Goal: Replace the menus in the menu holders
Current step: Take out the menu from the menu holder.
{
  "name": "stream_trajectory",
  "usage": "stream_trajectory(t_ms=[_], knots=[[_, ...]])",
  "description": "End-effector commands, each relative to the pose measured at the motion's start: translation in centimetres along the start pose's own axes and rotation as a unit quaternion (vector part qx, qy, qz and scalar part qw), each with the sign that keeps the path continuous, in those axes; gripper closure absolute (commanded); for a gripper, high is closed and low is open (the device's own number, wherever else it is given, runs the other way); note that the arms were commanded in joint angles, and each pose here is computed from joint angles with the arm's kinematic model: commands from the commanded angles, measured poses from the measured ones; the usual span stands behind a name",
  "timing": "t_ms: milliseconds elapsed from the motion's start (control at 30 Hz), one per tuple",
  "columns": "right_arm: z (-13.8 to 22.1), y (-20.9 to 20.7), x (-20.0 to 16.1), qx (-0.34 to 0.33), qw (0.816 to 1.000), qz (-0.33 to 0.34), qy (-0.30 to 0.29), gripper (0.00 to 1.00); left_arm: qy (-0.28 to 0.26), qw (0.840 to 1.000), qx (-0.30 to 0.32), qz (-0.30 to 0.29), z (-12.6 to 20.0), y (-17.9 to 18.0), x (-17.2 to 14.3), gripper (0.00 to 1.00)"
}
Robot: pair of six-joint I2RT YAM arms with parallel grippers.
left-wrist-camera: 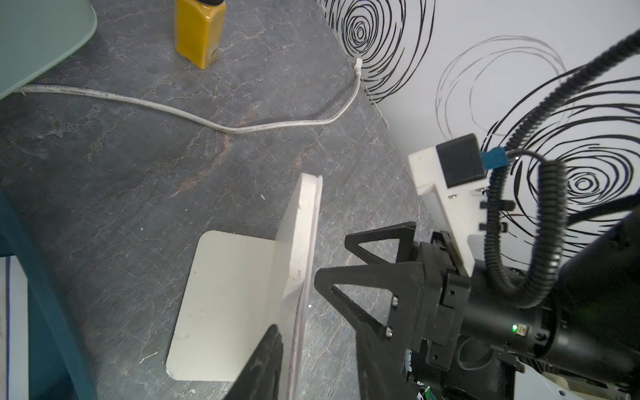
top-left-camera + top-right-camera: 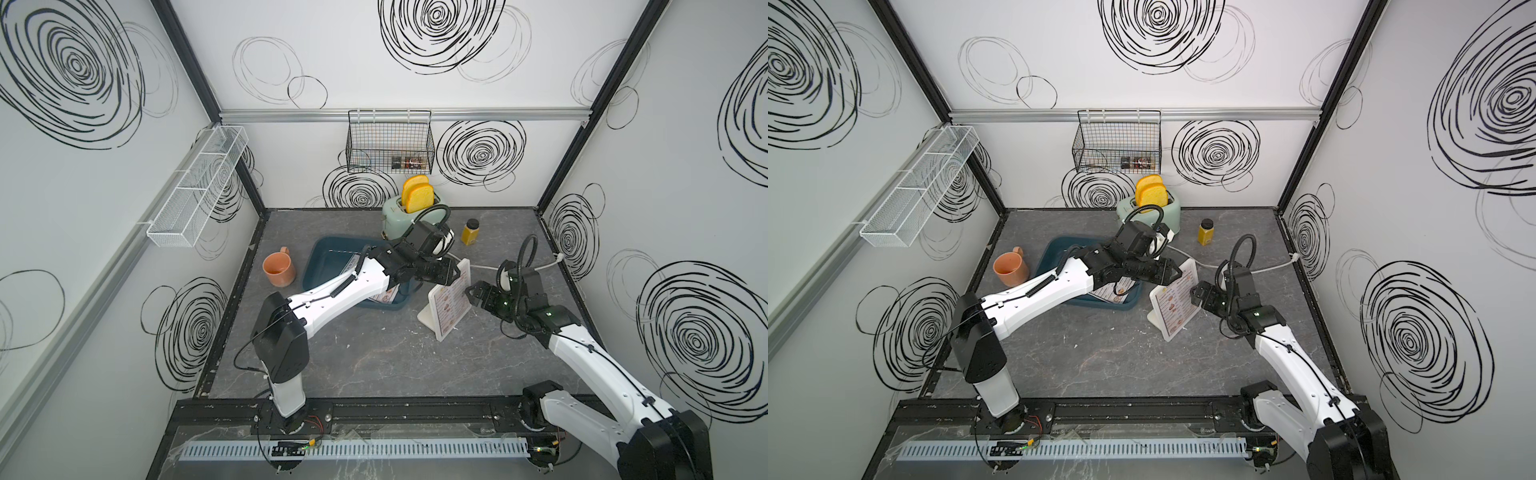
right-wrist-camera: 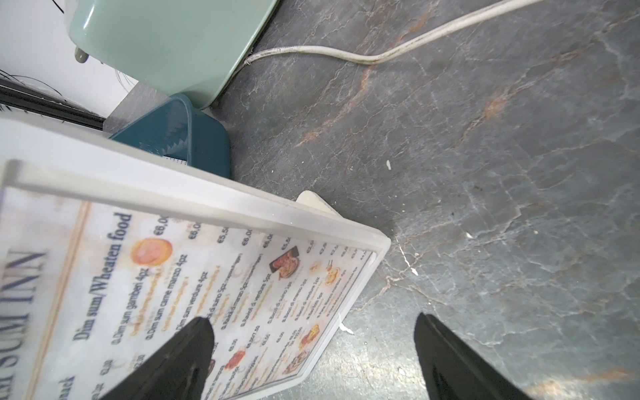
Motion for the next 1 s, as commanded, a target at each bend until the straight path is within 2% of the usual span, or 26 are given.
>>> stream_trajectory(t_ms=[0,533,767,800,867,967], knots=[[0.2,-0.6,-0.3,-0.014,1.000,0.001,0.000,0.05,-0.004,1.000,-0.004,-0.010,-0.1,-0.8,0.4,0.61],[0.3,-0.8,-0.4,-0.015,1.000,-0.001,0.000,0.05,-0.014,0.999,-0.040,-0.017,1.2,-2.8,1.4,0.67],[0.7,-0.7,-0.1,-0.016,1.000,0.000,-0.005,0.05,-0.057,0.997,-0.041,-0.019,4.4,-3.5,3.7,0.67],[0.8,-0.7,0.0,-0.016,1.000,0.000,-0.006,0.05,-0.066,0.997,-0.034,-0.020,5.0,-3.3,4.0,0.67],[0.9,-0.7,0.0,-0.016,1.000,0.000,-0.007,0.05,-0.079,0.997,-0.008,-0.023,5.7,-2.3,4.1,0.59],[0.9,-0.8,-0.1,-0.016,1.000,0.001,-0.008,0.05,-0.077,0.996,0.020,-0.028,5.4,-0.5,3.6,0.52]])
Point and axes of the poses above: each gripper's point midway between its finger pads, its own z axis back along the fingers, its own y axis along the line the jaws close on, x = y × z, the point moved 6 cm from there along z, back along the fingers, and after that the axes turned 2 degrees about z, right-handed, at the moved point
